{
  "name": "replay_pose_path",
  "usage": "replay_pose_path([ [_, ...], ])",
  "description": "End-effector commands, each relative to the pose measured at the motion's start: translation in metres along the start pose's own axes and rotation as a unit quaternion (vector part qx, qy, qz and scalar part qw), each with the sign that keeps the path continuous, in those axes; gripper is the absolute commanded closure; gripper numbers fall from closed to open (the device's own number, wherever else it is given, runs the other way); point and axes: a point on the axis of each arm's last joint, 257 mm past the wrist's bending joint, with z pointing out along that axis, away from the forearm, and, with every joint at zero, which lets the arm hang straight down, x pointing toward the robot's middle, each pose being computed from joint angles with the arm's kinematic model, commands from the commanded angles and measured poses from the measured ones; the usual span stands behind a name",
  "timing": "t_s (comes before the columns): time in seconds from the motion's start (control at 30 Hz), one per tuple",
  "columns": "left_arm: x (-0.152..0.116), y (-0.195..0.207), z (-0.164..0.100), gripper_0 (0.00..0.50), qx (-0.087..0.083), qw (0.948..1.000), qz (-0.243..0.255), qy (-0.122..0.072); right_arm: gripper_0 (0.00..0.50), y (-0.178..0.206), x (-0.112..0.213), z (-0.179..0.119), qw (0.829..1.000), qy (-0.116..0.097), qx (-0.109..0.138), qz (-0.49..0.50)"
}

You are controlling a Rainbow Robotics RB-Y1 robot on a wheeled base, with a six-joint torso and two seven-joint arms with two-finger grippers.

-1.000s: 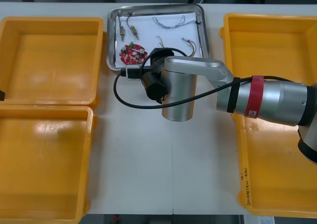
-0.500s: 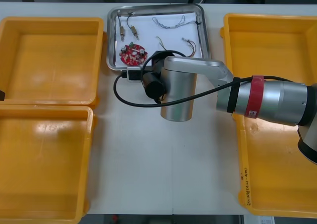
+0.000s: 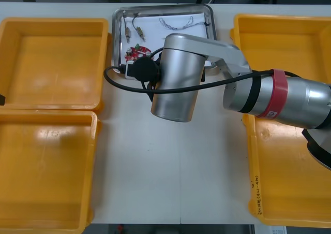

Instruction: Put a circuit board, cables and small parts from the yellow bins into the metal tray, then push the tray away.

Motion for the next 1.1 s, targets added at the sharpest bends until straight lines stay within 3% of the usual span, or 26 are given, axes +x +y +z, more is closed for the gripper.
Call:
replay_pose_path([
  [0.03, -0.001, 0.016, -0.014, 0.0, -0.028, 0.997, 0.072, -0.007, 0.0, -0.006, -0.001, -0.034, 0.997, -0.006, -0.027, 0.075],
  [0.33, -0.001, 0.016, -0.014, 0.0, -0.028, 0.997, 0.072, -0.007, 0.0, 0.001, 0.046, -0.083, 0.988, 0.047, -0.05, 0.137],
  [0.5, -0.001, 0.016, -0.014, 0.0, -0.028, 0.997, 0.072, -0.007, 0.0, -0.004, 0.042, -0.106, 0.981, 0.001, -0.057, 0.187],
  [0.6, -0.001, 0.016, -0.014, 0.0, -0.028, 0.997, 0.072, -0.007, 0.0, -0.006, 0.044, -0.121, 0.961, -0.028, -0.079, 0.264],
  [0.77, -0.001, 0.016, -0.014, 0.0, -0.028, 0.997, 0.072, -0.007, 0.0, -0.016, 0.059, -0.133, 0.928, -0.048, -0.094, 0.358],
  [0.9, -0.001, 0.016, -0.014, 0.0, -0.028, 0.997, 0.072, -0.007, 0.0, -0.027, 0.084, -0.138, 0.9, -0.046, -0.088, 0.425],
  [1.1, -0.001, 0.016, -0.014, 0.0, -0.028, 0.997, 0.072, -0.007, 0.0, -0.038, 0.139, -0.139, 0.853, -0.02, -0.073, 0.516],
])
